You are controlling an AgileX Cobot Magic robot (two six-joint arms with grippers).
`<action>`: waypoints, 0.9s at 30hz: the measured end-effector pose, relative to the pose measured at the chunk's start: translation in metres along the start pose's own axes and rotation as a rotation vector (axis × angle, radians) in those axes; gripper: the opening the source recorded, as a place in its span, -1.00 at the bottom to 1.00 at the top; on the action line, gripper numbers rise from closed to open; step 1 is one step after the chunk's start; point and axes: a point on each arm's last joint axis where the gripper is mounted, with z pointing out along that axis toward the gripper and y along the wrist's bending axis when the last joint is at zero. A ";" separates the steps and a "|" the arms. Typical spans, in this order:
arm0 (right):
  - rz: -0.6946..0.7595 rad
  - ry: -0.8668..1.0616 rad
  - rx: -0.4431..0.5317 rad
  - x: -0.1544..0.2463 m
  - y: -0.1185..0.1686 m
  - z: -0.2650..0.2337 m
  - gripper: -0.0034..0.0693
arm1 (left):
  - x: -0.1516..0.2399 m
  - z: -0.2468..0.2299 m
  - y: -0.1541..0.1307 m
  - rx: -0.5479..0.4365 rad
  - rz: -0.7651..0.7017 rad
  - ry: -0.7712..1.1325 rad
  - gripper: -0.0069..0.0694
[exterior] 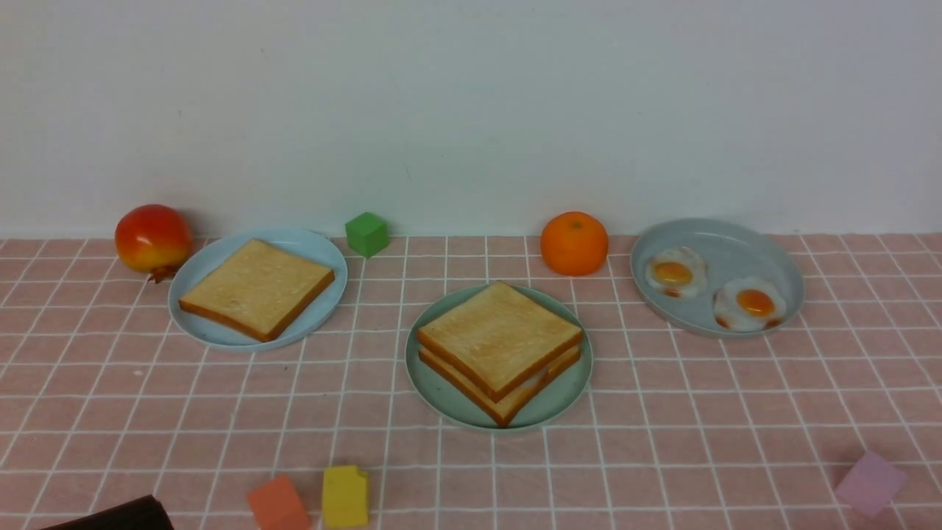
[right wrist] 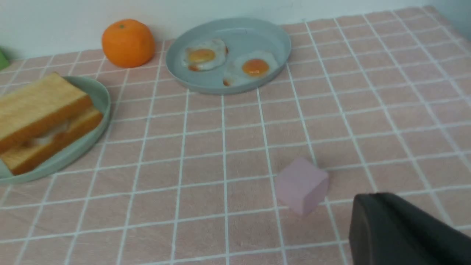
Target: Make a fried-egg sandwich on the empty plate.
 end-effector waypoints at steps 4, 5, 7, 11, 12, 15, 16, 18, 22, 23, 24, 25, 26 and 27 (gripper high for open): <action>0.027 -0.007 -0.003 0.023 -0.002 0.008 -0.94 | 0.000 0.000 0.000 0.000 0.000 0.000 -0.81; 0.030 -0.012 -0.004 0.023 -0.002 0.007 -0.94 | 0.000 0.000 0.000 0.000 0.000 0.001 -0.81; 0.032 -0.009 -0.004 0.023 -0.002 0.007 -0.94 | 0.000 0.000 0.000 0.000 0.000 0.003 -0.81; 0.032 -0.008 -0.004 0.023 -0.002 0.007 -0.94 | 0.001 0.000 0.000 0.000 0.000 0.004 -0.81; 0.032 -0.008 -0.004 0.023 -0.002 0.007 -0.94 | 0.001 0.000 0.000 0.000 0.000 0.004 -0.81; 0.032 -0.008 -0.004 0.023 -0.002 0.007 -0.94 | 0.001 0.000 0.000 0.000 0.000 0.004 -0.80; 0.032 -0.008 -0.004 0.023 -0.002 0.007 -0.93 | 0.001 0.000 0.000 0.000 0.000 0.004 -0.80; 0.032 -0.008 -0.004 0.023 -0.002 0.007 -0.94 | 0.001 0.000 0.000 0.000 0.000 0.004 -0.79; 0.033 -0.008 -0.004 0.023 -0.002 0.007 -0.93 | 0.001 0.000 0.000 0.000 0.000 0.005 -0.78; 0.034 -0.008 -0.004 0.023 -0.002 0.007 -0.93 | 0.001 0.000 0.000 0.000 0.000 0.005 -0.77; 0.034 -0.008 -0.004 0.023 -0.002 0.007 -0.93 | 0.001 0.000 0.000 0.000 0.000 0.005 -0.77; 0.034 -0.008 -0.004 0.023 -0.002 0.007 -0.92 | 0.001 0.000 0.000 0.000 0.000 0.005 -0.77; 0.034 -0.008 -0.004 0.023 -0.002 0.007 -0.92 | 0.001 0.000 0.000 0.000 0.000 0.005 -0.77; 0.034 -0.008 -0.004 0.023 -0.002 0.007 -0.92 | 0.001 0.000 0.000 0.000 0.000 0.005 -0.77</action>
